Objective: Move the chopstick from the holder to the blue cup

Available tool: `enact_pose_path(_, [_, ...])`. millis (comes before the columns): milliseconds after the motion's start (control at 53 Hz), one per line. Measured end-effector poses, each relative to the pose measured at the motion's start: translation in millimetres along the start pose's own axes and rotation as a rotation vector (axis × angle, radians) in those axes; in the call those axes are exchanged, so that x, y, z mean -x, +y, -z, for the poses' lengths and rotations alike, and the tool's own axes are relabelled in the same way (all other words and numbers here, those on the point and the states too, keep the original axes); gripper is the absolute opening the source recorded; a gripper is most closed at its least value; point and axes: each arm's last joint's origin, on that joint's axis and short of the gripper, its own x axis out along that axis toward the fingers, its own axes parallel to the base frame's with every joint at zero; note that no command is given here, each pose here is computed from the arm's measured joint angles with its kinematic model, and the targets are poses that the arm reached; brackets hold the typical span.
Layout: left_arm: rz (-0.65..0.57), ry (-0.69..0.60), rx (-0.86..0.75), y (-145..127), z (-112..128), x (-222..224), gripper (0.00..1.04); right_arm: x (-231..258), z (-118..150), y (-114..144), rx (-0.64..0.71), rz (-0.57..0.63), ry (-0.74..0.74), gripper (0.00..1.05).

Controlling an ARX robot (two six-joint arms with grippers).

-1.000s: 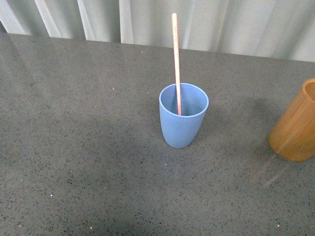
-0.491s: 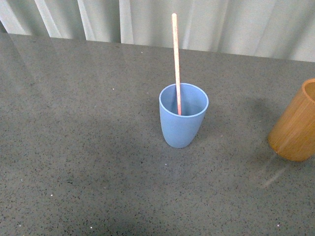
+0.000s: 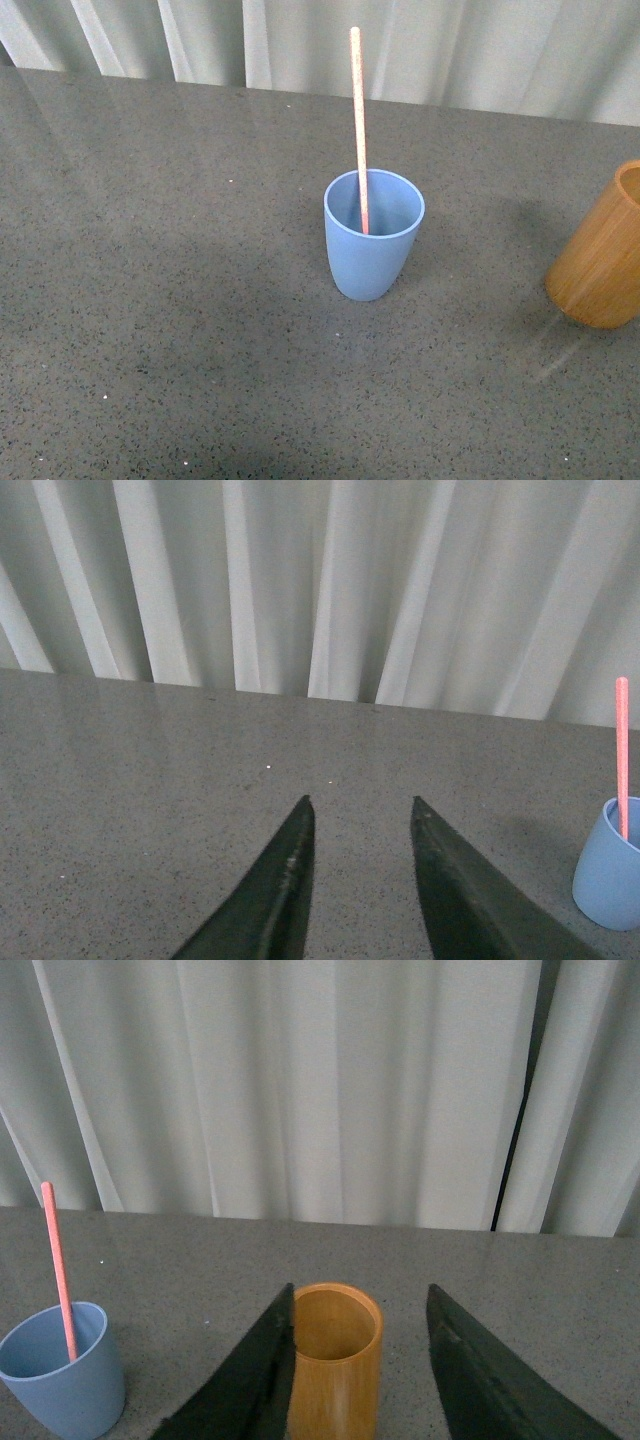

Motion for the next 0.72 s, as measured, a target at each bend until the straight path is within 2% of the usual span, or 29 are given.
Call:
enact_pose_path(132, [0.000, 0.000, 0.000, 0.0, 0.0, 0.0, 0.65, 0.0, 0.0, 0.0, 0.000, 0.000, 0.000, 0.62])
enact_pose_path(170, [0.000, 0.000, 0.000, 0.0, -0.1, 0.0, 0.70, 0.0, 0.0, 0.0, 0.000, 0.000, 0.000, 0.69])
enact_pose_path(226, [0.000, 0.000, 0.000, 0.0, 0.0, 0.0, 0.84, 0.0, 0.0, 0.0, 0.000, 0.000, 0.000, 0.83])
enact_pose_path(321, [0.000, 0.000, 0.000, 0.0, 0.0, 0.0, 0.98, 0.0, 0.0, 0.0, -0.001, 0.000, 0.000, 0.96])
enact_pose_path(717, [0.000, 0.000, 0.000, 0.0, 0.0, 0.0, 0.98, 0.0, 0.0, 0.0, -0.001, 0.000, 0.000, 0.95])
